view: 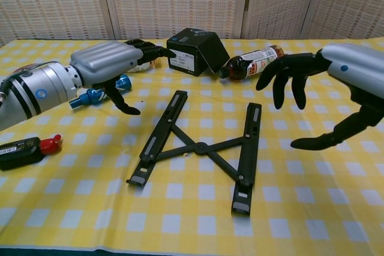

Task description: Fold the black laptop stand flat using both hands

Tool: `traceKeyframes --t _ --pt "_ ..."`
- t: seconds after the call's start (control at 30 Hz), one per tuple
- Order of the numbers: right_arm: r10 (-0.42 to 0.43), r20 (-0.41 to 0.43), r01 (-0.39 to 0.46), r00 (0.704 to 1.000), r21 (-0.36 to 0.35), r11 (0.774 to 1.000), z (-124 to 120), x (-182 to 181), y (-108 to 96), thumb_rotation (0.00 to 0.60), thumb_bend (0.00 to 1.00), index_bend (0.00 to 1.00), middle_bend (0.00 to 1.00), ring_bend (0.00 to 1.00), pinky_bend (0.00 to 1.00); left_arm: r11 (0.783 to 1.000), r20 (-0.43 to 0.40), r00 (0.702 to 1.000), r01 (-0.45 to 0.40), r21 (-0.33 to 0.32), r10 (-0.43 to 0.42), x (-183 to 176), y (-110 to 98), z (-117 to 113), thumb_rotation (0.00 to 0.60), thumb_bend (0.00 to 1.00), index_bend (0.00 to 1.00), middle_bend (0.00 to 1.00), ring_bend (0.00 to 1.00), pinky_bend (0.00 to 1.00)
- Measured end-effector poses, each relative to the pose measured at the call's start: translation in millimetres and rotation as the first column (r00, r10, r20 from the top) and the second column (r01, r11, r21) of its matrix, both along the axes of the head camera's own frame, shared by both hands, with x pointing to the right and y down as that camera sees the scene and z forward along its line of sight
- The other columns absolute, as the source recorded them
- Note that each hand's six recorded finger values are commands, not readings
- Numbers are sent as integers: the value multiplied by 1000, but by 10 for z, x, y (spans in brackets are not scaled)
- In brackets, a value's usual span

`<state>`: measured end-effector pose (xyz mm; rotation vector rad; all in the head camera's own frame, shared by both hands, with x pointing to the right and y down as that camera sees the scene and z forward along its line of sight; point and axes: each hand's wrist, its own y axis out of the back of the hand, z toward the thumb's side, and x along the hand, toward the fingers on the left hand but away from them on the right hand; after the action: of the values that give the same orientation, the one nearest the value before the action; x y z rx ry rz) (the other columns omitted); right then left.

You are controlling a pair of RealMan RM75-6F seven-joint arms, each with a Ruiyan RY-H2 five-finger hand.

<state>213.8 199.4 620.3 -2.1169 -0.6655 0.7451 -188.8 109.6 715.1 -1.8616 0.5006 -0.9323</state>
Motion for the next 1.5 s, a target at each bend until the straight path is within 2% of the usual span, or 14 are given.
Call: traceKeyframes --t 0.23,0.4,0.73,1.13,1.5 --pt "-46 -110 49 993 21 999 211 -81 54 600 171 350 535 622 483 999 50 999 -22 37 20 128 -32 218 600 152 1 81 47 0" --pt "-54 -140 57 989 23 998 340 -116 84 600 171 351 545 637 498 999 83 996 -21 35 18 192 -71 354 600 152 0 79 43 0" --pt "-57 -168 57 984 -6 998 567 -178 100 600 171 351 547 640 503 999 59 998 21 -44 -18 335 -30 527 600 153 0 75 40 0" --pt "-98 -200 100 975 -3 995 708 -173 152 600 172 351 547 641 503 990 -19 999 32 -137 -35 510 120 527 600 152 0 72 24 0" --pt "-113 -263 121 958 12 993 795 76 131 600 171 351 547 640 503 987 -25 999 31 -155 -35 530 177 490 600 152 0 71 20 0"
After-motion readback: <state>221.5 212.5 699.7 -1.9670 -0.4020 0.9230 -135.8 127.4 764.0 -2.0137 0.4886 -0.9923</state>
